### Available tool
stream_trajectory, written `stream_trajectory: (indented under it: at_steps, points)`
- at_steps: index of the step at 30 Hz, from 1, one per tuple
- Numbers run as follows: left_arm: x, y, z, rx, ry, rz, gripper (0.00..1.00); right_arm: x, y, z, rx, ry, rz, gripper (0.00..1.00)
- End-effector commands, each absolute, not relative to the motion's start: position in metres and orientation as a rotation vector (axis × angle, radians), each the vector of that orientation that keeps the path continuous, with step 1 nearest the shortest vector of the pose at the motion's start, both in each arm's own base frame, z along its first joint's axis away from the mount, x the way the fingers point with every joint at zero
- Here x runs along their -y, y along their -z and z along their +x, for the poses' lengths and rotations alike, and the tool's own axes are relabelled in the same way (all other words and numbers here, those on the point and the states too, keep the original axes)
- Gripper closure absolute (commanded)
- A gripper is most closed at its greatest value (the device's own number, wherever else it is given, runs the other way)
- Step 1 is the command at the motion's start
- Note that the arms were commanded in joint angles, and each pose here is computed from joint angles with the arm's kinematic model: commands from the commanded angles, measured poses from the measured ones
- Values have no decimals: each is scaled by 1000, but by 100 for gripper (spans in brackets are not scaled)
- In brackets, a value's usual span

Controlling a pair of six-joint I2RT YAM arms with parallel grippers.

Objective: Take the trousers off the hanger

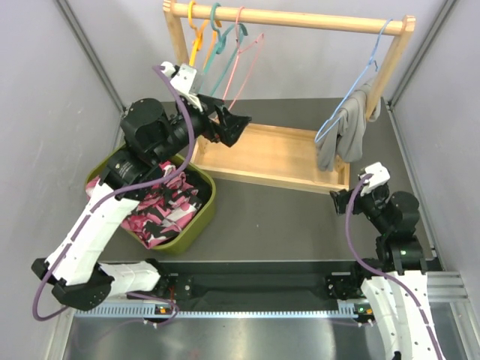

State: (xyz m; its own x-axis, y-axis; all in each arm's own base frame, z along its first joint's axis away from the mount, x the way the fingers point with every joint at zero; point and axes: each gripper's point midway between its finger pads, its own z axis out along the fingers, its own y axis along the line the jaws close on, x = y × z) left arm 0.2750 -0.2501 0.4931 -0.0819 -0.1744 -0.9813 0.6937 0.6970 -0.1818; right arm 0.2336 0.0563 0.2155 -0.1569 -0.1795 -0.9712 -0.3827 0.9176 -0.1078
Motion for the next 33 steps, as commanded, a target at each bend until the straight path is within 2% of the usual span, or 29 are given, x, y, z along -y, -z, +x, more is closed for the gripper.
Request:
stream_trajectory:
  at_steps: [1,9,16,17,19,20,26,29,30,33]
  points:
    - [281,-495,267,-1472,896,515,4,-50,-247,241,-1618,-151,-417,0]
    - [346,-503,263,-1445,922,604,4,-41,-251,239,-1616,-127,-380,0]
    - [393,-512,288,-1443,944,579,5,-36,-248,241,-1651,-141,-357,0]
    - [407,-499,298,-1471,941,586,5,-36,-248,241,-1653,-140,-357,0]
    - [416,-515,297,-1440,968,580,5,-36,-250,240,-1642,-139,-357,0]
    - [430,-501,306,-1468,968,593,6,-35,-251,239,-1640,-137,-356,0]
    - [460,-512,308,-1425,1045,590,8,-35,-254,237,-1629,-138,-345,0]
    - [475,-503,309,-1426,1053,595,14,-34,-254,237,-1629,-139,-339,0]
    - [480,-498,312,-1433,1040,589,22,-34,-255,237,-1627,-137,-340,0]
    - [489,-485,321,-1418,898,609,30,-34,-256,236,-1621,-137,-336,0]
